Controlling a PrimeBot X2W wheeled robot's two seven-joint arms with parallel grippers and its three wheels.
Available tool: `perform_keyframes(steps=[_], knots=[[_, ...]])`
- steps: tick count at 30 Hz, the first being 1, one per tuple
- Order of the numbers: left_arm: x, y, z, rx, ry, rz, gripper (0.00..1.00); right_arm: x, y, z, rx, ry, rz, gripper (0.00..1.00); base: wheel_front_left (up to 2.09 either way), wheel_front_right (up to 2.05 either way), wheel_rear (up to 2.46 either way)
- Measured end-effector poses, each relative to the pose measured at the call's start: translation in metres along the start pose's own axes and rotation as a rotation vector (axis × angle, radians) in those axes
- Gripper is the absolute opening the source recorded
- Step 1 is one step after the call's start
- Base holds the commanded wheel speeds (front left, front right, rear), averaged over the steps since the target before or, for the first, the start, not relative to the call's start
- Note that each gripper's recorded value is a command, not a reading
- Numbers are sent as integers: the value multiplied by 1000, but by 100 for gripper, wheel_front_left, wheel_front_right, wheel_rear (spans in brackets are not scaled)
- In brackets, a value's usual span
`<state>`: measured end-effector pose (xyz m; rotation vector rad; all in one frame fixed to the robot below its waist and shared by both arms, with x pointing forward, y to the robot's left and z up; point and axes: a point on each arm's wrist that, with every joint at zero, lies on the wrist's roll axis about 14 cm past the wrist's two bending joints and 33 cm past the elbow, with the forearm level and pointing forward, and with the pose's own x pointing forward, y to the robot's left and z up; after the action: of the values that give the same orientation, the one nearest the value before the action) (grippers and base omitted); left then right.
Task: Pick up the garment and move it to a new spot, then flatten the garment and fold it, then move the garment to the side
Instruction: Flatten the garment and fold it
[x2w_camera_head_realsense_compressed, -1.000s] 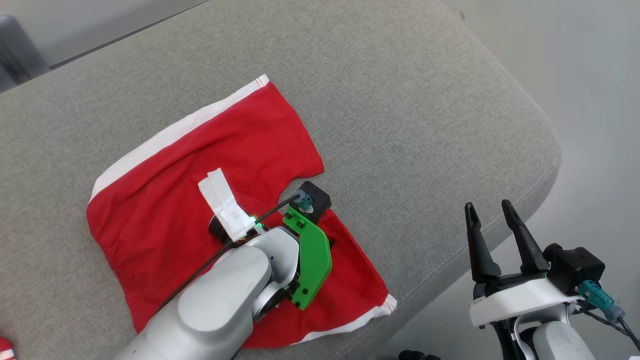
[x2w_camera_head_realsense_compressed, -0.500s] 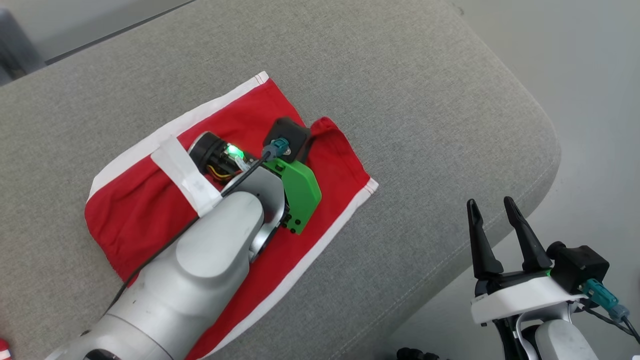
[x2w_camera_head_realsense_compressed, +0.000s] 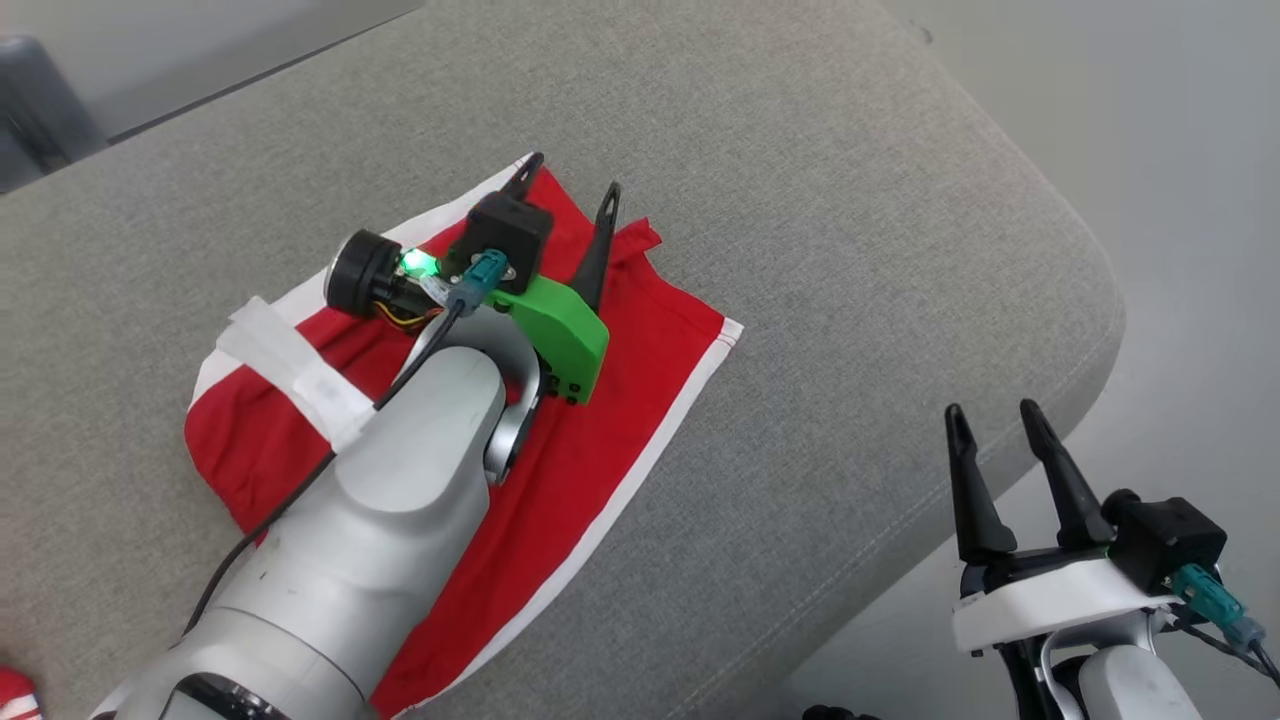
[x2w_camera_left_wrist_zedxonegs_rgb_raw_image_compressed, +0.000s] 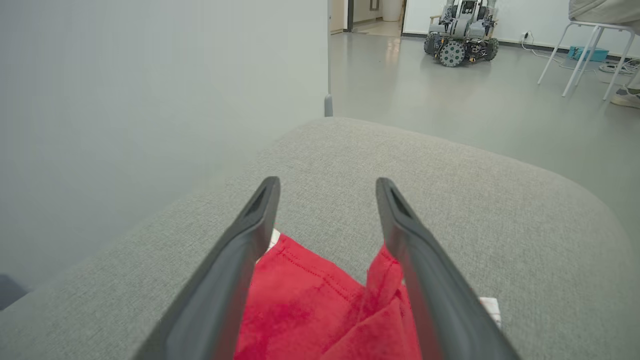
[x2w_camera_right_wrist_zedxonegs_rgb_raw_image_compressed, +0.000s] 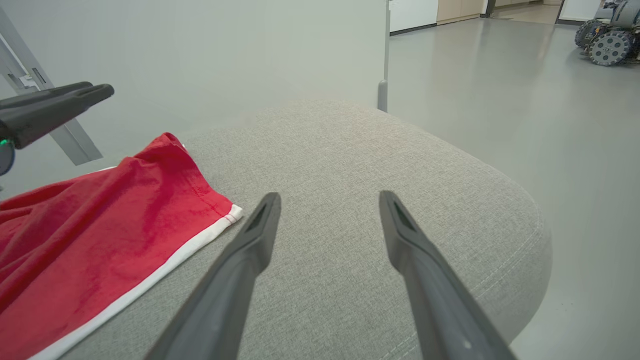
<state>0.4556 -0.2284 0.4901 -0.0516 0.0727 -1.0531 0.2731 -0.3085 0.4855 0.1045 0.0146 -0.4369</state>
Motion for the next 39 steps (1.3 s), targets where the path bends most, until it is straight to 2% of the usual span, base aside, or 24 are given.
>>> perform_keyframes(steps=[4, 9, 14, 19, 26, 39], knots=[[-13, 6, 26, -25, -104, 50, 100, 6, -1, 13, -33, -40, 14, 100, 0, 0, 0], [-69, 21, 29, -53, -175, 165, 100, 18, 11, 27, -78, -87, 90, 100, 0, 0, 0], [-136, 32, 9, -72, -149, 291, 100, 31, 24, 38, -108, -129, 164, 100, 0, 0, 0], [-211, 51, -26, -88, -53, 481, 100, 36, 38, 35, -120, -130, 228, 100, 0, 0, 0], [-302, 78, -34, -78, -29, 738, 100, 41, 65, 22, -111, -101, 323, 100, 0, 0, 0], [-387, 69, -19, -66, -106, 893, 100, 31, 104, 13, -97, -86, 456, 100, 0, 0, 0]])
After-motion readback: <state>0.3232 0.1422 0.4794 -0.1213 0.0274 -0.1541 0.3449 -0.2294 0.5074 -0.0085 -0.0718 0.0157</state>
